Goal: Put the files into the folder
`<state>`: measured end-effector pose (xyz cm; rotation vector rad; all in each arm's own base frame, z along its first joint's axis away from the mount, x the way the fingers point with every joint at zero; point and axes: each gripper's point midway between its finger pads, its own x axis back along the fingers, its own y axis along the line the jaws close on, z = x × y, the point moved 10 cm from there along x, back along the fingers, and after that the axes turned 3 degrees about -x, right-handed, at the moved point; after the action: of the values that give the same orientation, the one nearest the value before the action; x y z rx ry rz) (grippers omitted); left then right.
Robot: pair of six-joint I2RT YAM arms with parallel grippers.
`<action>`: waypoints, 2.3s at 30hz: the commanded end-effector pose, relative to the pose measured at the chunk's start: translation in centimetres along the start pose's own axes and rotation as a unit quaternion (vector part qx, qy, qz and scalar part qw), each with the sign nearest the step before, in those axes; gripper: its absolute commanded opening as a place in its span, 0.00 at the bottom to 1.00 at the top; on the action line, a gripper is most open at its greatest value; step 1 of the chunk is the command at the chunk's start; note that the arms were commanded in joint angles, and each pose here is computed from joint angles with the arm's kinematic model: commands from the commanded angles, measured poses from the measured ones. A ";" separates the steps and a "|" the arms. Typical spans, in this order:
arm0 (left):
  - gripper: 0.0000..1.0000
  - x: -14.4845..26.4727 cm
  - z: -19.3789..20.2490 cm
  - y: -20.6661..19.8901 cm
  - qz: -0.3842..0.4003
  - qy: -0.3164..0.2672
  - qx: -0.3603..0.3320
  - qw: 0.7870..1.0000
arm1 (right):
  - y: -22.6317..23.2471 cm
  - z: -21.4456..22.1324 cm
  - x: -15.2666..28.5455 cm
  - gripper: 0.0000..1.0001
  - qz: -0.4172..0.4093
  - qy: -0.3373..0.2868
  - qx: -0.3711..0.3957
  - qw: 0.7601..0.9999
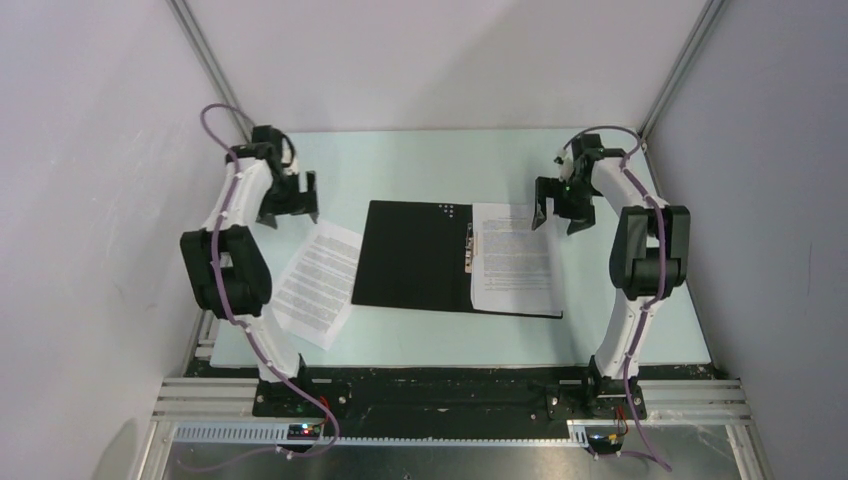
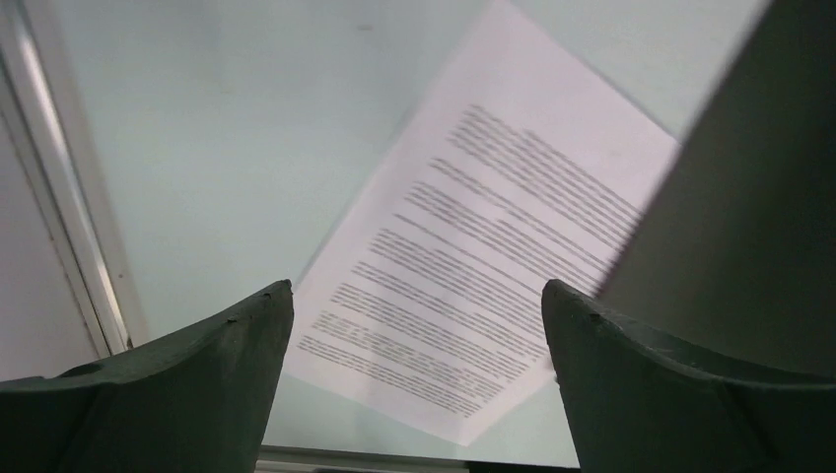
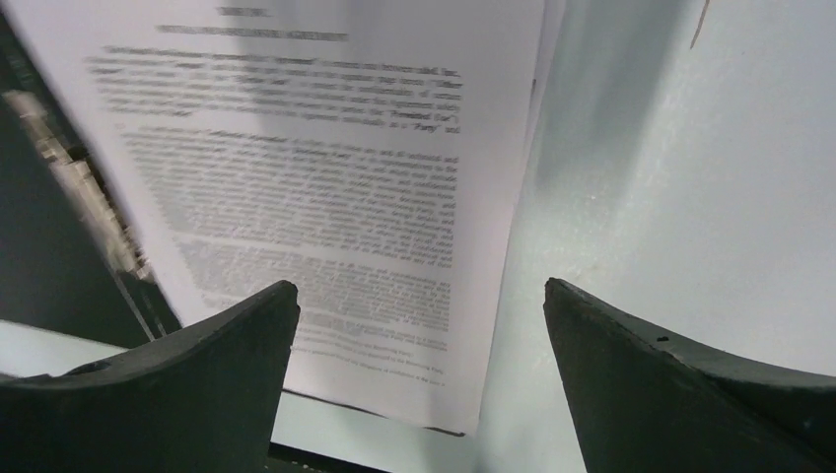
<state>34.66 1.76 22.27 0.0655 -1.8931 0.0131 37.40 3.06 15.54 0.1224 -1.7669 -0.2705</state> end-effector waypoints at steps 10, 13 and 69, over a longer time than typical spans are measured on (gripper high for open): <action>0.99 1.0 6.9 7.4 -0.025 0.015 0.178 0.984 | 11.1 1.0 8.8 0.97 -0.254 -0.122 0.248 0.927; 0.99 2.1 8.9 6.6 -0.026 0.002 0.221 0.975 | 13.1 1.0 8.7 0.97 -0.266 -0.126 0.271 0.916; 1.00 -10.0 13.3 3.5 0.241 -0.162 0.406 0.867 | 39.2 3.1 -14.4 0.99 -0.470 -0.036 0.252 0.845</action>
<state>24.62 6.35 10.44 0.2870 -2.1200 1.2554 40.10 43.73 10.27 1.4067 -1.6937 -0.4408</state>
